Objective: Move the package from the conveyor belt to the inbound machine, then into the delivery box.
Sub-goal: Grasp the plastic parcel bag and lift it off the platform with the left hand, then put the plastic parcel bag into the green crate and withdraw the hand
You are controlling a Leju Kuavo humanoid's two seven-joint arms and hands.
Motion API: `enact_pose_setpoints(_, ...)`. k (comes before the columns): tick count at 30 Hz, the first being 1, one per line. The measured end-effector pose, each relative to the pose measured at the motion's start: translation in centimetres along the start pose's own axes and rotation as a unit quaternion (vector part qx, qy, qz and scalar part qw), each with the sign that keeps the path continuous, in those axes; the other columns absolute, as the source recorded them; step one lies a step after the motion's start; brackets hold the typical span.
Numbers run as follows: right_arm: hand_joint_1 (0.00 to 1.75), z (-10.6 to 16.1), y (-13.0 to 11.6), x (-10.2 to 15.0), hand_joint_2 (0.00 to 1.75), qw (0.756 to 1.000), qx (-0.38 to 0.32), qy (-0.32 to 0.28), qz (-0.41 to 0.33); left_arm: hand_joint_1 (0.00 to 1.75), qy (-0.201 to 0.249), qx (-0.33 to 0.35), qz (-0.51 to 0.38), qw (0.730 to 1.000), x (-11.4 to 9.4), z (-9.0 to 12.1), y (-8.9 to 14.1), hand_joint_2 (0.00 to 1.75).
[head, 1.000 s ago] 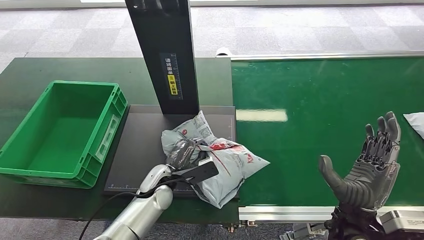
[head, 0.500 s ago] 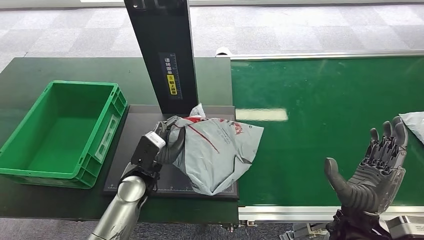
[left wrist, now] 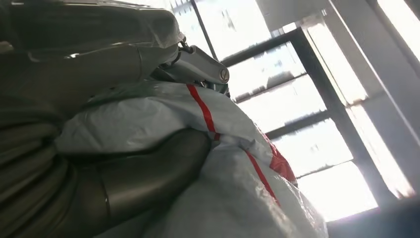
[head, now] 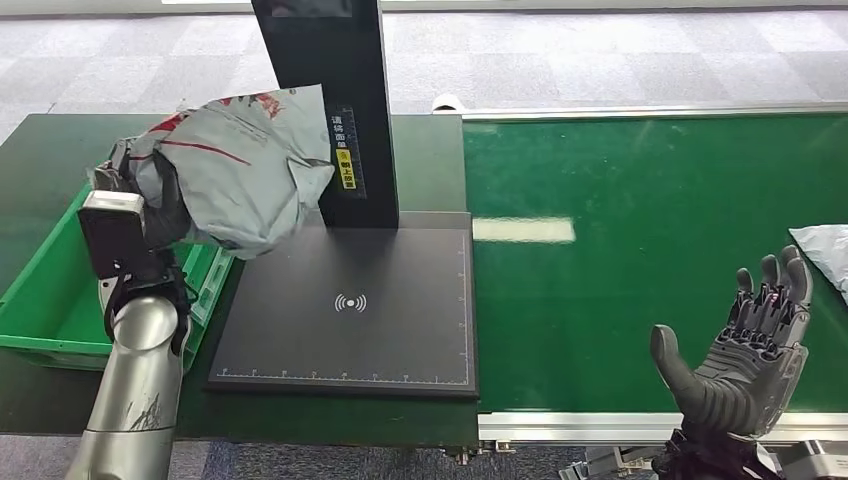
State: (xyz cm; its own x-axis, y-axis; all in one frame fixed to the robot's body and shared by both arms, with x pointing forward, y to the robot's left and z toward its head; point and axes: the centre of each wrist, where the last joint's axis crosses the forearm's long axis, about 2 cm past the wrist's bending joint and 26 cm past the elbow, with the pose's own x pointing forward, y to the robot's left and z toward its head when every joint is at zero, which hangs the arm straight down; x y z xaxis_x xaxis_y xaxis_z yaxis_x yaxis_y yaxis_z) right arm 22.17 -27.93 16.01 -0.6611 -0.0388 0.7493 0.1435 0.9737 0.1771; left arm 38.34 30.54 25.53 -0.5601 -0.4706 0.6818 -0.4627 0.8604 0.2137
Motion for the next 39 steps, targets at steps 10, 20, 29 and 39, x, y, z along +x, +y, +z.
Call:
enact_pose_setpoints(10, 0.0, 0.2, 2.3, -0.9, 1.75, 0.998, 0.044, 0.029, -0.041, 1.75, 0.206, 0.04, -0.268, 0.94, -8.3, -8.8, 5.8, 1.75)
enact_pose_setpoints(20, 0.0, 0.8, 3.2, -1.7, 1.75, 0.995, 0.069, 0.055, -0.054, 0.19, 0.32, 0.027, -0.344, 0.882, -11.1, -7.6, 8.1, 1.75)
enact_pose_setpoints(29, 0.0, 1.1, 3.1, -2.6, 1.75, 0.993, 0.077, 0.072, -0.058, 0.0, 0.318, 0.002, -0.274, 0.908, -11.9, -6.9, 8.6, 1.31)
enact_pose_setpoints(39, 0.0, 0.7, 3.3, -3.4, 1.75, 0.992, 0.08, 0.081, -0.061, 0.0, 0.322, 0.048, -0.156, 0.932, -11.5, -7.9, 8.8, 1.31)
